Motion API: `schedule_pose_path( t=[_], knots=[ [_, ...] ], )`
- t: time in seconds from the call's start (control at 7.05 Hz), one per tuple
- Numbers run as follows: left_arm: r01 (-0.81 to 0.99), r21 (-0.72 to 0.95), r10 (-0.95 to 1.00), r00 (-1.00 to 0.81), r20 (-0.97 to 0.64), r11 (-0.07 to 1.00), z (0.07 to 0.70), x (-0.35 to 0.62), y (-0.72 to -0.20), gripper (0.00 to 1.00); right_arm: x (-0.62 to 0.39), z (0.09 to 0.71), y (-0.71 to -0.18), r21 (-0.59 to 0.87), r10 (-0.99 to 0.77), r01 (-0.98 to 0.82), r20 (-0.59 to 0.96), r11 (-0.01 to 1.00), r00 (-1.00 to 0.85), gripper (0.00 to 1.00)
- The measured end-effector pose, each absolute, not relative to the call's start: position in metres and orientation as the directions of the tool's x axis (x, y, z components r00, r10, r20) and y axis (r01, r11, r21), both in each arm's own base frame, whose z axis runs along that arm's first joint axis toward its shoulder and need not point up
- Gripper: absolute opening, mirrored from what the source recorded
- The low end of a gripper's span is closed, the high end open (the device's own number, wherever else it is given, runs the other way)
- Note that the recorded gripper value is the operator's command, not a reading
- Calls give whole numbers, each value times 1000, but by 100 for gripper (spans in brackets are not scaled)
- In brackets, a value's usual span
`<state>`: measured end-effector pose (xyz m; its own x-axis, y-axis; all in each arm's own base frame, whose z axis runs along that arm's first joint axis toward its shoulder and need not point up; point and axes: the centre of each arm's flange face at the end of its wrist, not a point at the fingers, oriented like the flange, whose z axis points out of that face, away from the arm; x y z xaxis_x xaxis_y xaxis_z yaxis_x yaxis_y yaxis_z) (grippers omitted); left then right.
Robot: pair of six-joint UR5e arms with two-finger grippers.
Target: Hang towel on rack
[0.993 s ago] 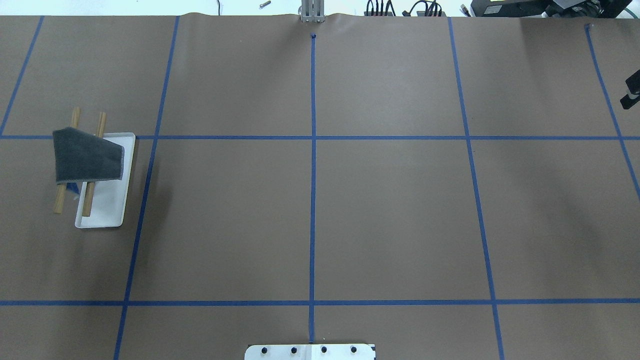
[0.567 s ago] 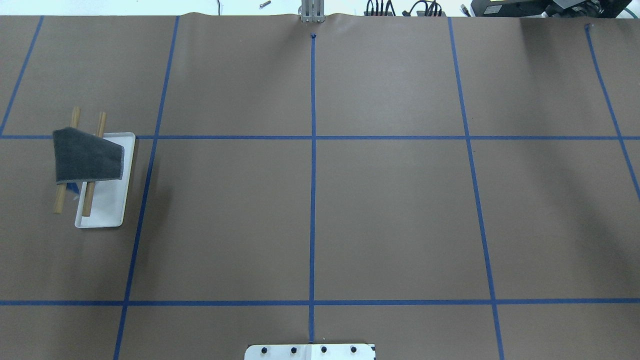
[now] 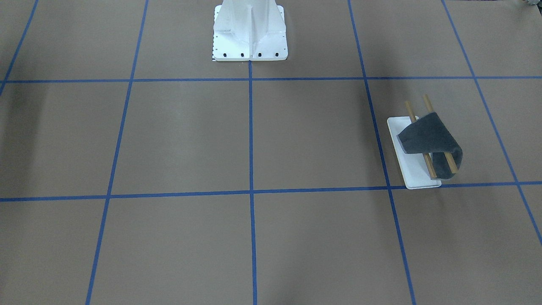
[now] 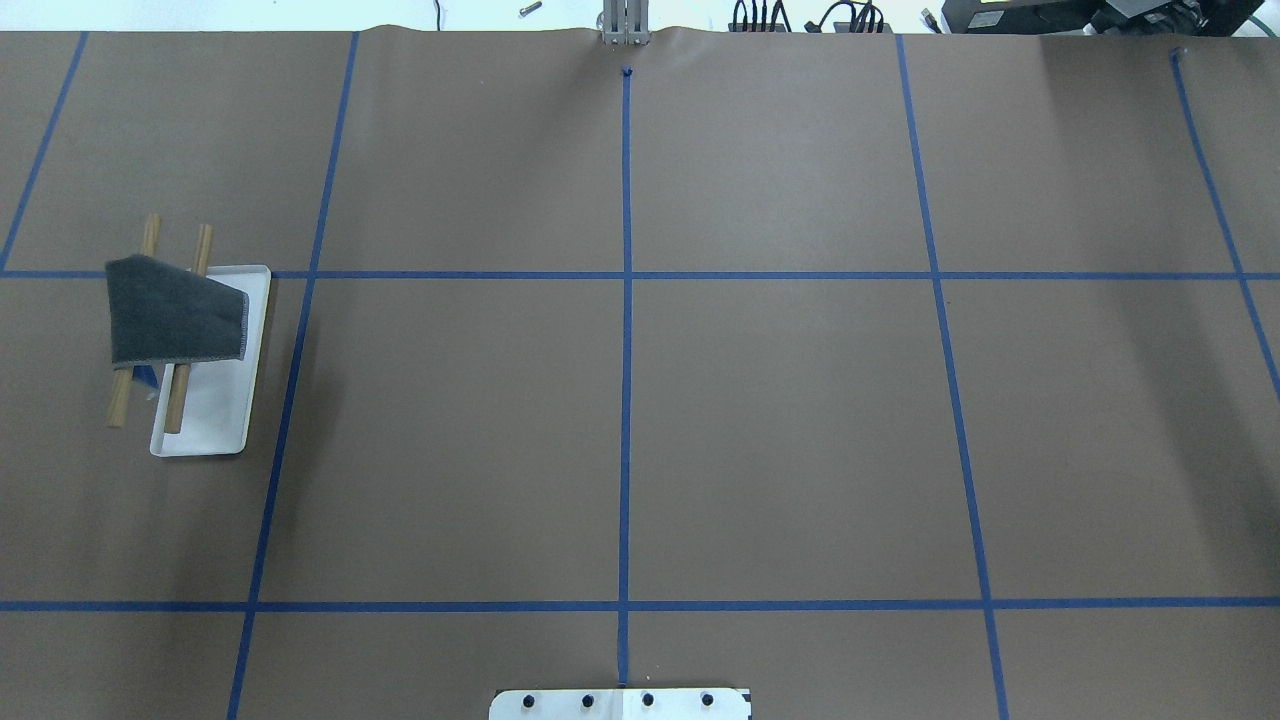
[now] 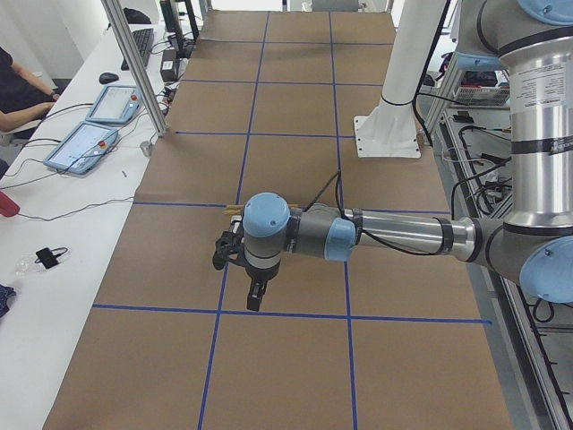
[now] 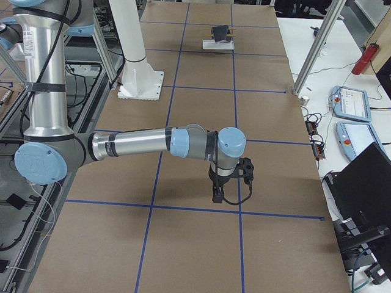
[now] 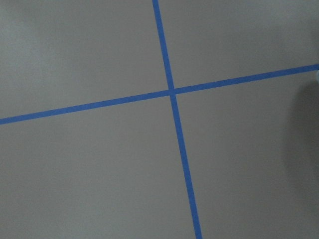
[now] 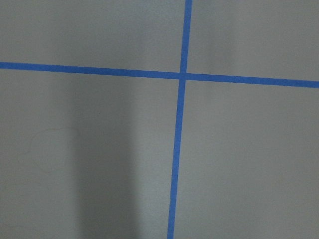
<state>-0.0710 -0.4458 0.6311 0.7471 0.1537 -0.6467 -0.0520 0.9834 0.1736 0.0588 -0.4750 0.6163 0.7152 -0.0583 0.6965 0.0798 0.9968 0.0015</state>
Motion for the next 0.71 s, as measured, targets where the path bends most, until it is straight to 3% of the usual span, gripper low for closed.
schedule_pose_path(
  t=[0.71],
  knots=[
    [44, 97, 28, 768, -640, 994, 631, -73, -454, 98, 67, 621, -477, 5, -44, 57, 698, 998, 714, 100]
  ],
)
